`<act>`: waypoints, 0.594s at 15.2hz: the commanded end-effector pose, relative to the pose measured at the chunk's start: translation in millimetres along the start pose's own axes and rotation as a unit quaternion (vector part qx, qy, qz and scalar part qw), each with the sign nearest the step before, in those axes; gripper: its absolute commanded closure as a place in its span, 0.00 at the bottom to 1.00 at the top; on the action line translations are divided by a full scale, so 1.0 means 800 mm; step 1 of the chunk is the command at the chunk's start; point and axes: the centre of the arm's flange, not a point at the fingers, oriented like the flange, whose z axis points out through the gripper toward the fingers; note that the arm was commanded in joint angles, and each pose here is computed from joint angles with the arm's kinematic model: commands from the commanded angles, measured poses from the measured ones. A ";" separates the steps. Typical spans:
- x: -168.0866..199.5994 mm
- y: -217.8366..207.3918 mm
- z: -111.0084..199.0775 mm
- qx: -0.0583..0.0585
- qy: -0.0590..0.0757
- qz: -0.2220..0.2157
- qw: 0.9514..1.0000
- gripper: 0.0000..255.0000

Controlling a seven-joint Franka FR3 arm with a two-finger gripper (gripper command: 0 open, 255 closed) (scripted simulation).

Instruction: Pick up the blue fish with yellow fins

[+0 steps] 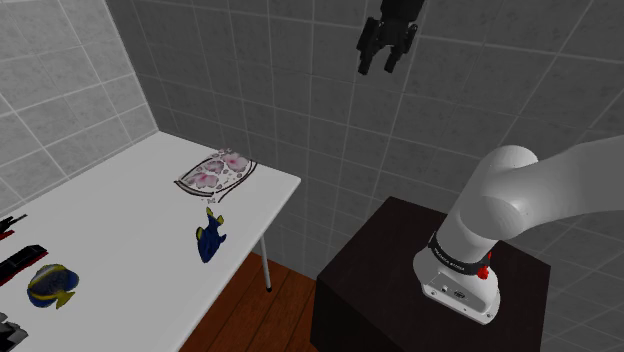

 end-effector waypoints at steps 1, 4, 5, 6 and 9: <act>0.000 0.000 0.000 0.000 0.000 0.000 1.000 0.00; 0.004 -0.036 0.036 -0.006 0.003 0.012 1.000 0.00; 0.005 -0.048 0.048 -0.008 0.004 0.016 1.000 0.00; 0.007 -0.060 0.060 -0.011 0.005 0.020 1.000 0.00; 0.012 -0.096 0.096 -0.017 0.008 0.033 0.999 0.00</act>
